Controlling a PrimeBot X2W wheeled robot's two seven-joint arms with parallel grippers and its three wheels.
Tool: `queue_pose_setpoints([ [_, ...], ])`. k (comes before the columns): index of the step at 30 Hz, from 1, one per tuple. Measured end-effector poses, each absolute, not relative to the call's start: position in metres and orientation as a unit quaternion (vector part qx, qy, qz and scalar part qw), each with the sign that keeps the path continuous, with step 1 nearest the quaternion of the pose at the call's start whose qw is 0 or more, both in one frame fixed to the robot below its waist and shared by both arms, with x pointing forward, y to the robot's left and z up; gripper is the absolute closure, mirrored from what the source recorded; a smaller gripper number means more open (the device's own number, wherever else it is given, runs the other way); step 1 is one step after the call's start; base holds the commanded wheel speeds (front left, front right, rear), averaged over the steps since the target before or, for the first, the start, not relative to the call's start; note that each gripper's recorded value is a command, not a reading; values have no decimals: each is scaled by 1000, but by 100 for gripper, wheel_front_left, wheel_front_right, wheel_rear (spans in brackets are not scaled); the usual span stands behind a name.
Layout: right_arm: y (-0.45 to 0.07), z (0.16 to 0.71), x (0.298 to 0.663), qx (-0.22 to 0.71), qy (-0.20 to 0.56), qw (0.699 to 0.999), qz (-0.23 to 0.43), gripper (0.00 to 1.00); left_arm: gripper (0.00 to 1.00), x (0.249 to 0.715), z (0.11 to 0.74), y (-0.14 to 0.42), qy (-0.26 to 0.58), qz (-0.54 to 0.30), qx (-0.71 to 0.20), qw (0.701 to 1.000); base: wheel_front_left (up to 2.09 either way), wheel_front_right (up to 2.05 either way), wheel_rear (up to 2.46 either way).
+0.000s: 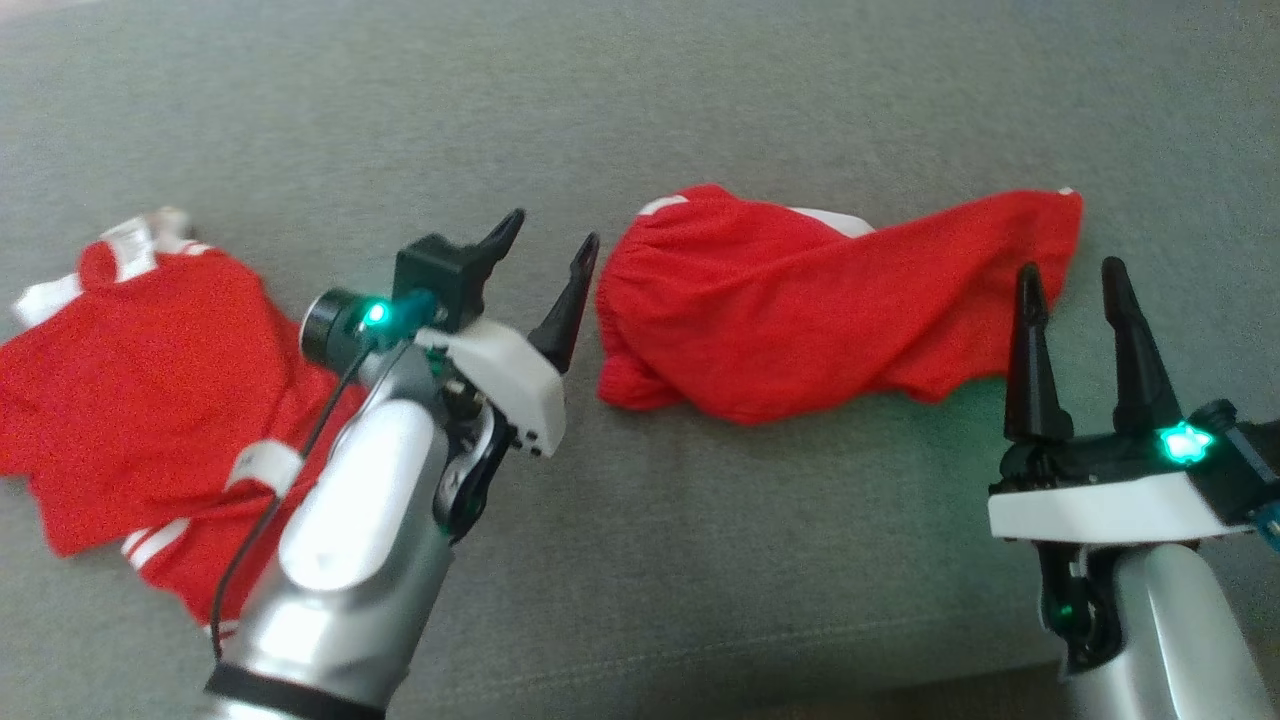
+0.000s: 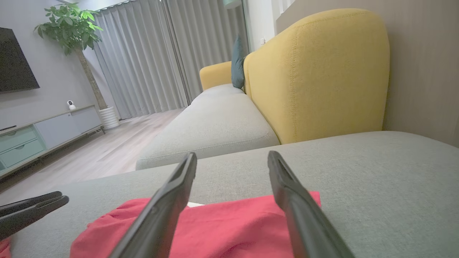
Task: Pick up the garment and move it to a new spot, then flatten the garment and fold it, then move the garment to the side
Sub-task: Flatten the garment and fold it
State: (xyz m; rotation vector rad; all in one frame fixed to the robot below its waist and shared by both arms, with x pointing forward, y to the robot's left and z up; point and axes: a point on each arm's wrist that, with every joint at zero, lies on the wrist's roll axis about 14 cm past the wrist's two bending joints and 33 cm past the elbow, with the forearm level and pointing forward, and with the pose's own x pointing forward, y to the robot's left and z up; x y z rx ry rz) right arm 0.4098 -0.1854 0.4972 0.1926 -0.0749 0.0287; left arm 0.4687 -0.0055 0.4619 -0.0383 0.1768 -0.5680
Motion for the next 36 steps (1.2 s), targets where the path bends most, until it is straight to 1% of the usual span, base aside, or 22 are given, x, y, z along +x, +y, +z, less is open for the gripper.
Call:
queue_pose_setpoints([
  [5,-200,493,406,98,-32,995,-8,0,0,477,453,-43,118,-333,-28,935,0,0,0],
  [9,-211,488,400,98,-24,995,-25,0,0,470,440,-72,147,-378,-21,914,0,0,0],
  [13,-219,486,396,97,-20,994,-39,0,0,460,418,-86,185,-402,1,897,0,0,0],
  [16,-225,484,393,97,-18,994,-48,0,0,459,404,-88,199,-407,24,891,0,0,0],
  [17,-226,484,392,96,-17,994,-51,0,13,460,401,-88,203,-409,30,889,0,0,0],
  [18,-228,484,391,95,-17,994,-53,0,89,460,400,-89,202,-411,33,888,0,0,0],
  [19,-229,484,391,94,-17,994,-55,0,100,461,400,-90,200,-410,33,889,0,0,0],
  [23,-232,489,388,97,-23,993,-60,0,100,470,416,-90,157,-398,19,904,0,0,0],
  [26,-233,495,385,97,-32,993,-60,0,100,482,442,-90,105,-385,8,917,0,0,0],
  [30,-233,502,382,98,-42,993,-59,0,100,506,500,-89,2,-357,-13,934,0,0,0],
  [32,-233,506,380,98,-48,992,-58,0,100,515,533,-90,-48,-346,-23,937,0,0,0],
  [33,-233,506,380,98,-48,992,-58,0,100,515,533,-90,-48,-346,-23,937,0,0,0],
  [36,-232,511,378,99,-54,992,-58,0,100,524,584,-90,-117,-327,-41,937,0,0,0],
])
